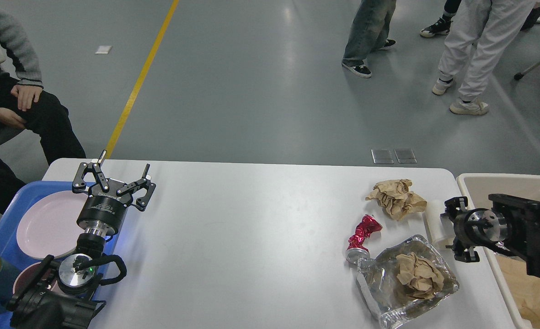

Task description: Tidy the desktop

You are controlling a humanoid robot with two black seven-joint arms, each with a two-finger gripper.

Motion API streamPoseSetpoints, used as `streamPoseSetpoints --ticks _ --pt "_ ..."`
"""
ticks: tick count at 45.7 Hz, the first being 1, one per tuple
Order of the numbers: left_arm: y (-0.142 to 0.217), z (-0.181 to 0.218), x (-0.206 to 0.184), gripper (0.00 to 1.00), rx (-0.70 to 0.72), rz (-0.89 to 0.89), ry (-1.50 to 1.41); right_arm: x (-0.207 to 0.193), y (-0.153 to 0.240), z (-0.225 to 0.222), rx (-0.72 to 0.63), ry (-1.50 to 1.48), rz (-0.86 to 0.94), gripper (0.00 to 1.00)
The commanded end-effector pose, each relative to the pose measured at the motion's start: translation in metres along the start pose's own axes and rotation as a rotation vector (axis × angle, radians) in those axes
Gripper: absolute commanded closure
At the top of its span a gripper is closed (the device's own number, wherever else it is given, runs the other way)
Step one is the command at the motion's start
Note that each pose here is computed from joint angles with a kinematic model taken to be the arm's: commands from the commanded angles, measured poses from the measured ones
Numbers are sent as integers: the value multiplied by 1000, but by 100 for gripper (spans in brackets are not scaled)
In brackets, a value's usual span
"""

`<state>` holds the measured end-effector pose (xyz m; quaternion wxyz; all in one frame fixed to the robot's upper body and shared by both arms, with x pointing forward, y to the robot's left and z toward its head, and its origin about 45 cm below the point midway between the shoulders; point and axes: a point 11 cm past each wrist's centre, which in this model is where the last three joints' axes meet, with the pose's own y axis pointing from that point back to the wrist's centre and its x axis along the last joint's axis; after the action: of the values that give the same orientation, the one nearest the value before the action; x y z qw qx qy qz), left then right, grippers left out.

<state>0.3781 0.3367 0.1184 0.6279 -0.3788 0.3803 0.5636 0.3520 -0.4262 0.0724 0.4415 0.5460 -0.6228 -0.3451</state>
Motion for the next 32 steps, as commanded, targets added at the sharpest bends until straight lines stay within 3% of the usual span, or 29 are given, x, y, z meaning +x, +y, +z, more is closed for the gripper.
streamPoseSetpoints --ticks 1,14,32 --pt "0 0 0 3 0 0 0 3 0 2 -4 0 6 64" --pt "0 0 0 3 0 0 0 11 3 1 -2 23 16 100" --pt "0 0 0 3 0 0 0 35 28 -36 58 19 57 100"
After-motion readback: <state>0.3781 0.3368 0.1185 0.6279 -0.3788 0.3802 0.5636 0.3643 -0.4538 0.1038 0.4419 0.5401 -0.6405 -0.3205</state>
